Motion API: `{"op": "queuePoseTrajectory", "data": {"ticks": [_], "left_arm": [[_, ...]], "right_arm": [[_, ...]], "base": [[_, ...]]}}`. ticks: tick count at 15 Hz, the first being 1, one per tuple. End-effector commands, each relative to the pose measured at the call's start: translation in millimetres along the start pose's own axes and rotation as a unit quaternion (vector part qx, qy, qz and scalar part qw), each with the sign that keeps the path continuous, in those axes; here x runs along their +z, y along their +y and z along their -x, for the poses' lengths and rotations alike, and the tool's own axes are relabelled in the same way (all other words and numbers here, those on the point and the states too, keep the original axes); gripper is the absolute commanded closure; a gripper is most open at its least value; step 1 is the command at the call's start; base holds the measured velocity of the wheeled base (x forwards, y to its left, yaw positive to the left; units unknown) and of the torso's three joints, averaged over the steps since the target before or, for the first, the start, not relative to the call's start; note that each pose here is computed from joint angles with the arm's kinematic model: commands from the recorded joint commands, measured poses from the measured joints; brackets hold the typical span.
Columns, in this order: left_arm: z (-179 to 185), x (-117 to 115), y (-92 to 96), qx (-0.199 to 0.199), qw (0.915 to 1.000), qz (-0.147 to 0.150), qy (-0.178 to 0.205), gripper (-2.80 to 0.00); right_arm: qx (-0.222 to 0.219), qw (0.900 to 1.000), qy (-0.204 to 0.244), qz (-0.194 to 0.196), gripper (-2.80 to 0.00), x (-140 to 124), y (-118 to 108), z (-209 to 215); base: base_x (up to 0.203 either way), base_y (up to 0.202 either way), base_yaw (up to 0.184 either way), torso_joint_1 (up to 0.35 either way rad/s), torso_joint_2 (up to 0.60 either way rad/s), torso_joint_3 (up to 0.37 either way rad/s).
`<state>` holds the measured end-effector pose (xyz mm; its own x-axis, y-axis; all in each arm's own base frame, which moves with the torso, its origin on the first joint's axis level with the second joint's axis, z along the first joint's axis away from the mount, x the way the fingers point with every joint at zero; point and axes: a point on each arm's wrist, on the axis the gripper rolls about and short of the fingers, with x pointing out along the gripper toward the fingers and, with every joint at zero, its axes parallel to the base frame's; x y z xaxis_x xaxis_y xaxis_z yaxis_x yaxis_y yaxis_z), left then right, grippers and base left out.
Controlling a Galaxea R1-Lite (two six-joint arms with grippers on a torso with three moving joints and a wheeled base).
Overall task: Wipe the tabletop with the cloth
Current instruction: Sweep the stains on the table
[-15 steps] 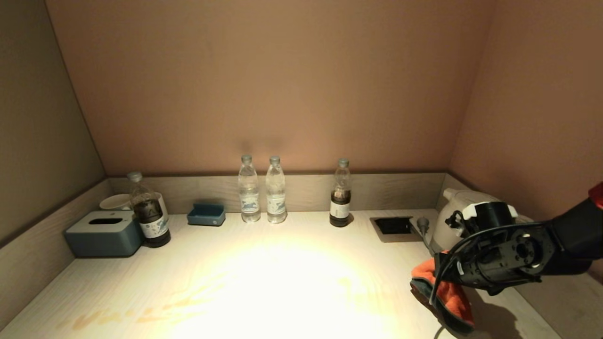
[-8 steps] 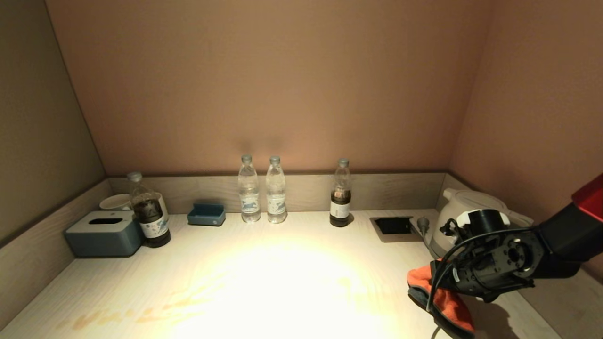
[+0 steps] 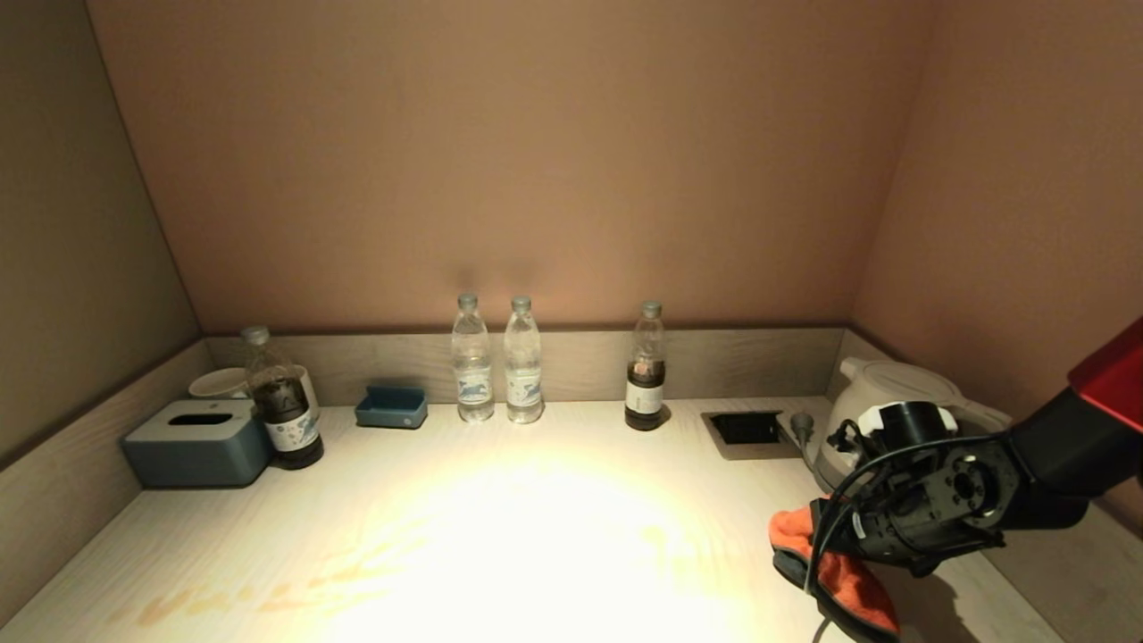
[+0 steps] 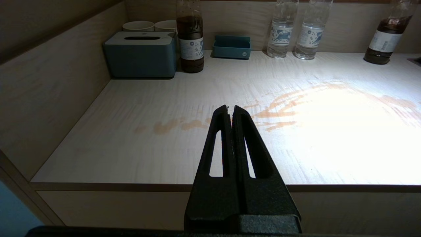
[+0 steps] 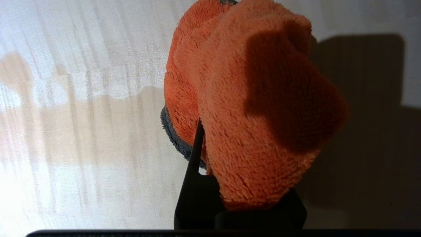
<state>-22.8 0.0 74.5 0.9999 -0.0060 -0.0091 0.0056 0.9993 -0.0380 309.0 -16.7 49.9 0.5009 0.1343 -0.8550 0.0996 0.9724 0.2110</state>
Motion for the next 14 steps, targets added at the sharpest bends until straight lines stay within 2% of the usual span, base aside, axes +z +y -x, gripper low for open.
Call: {"op": "queuePoseTrajectory", "data": {"ticks": [1,14], "left_arm": [[0,0,0.0,0.0,1.0,0.0,0.0,0.0],[0,0,0.0,0.0,1.0,0.0,0.0,0.0]], "right_arm": [[0.004,1.0,0.005,0.006,0.0,-1,4,-4],[0.028,0.996,0.04,0.074,0.0,-15,48,-27]], "base": [[0.0,0.0,0.0,0.0,0.0,0.0],[0.0,0.0,0.0,0.0,0.0,0.0]]}}
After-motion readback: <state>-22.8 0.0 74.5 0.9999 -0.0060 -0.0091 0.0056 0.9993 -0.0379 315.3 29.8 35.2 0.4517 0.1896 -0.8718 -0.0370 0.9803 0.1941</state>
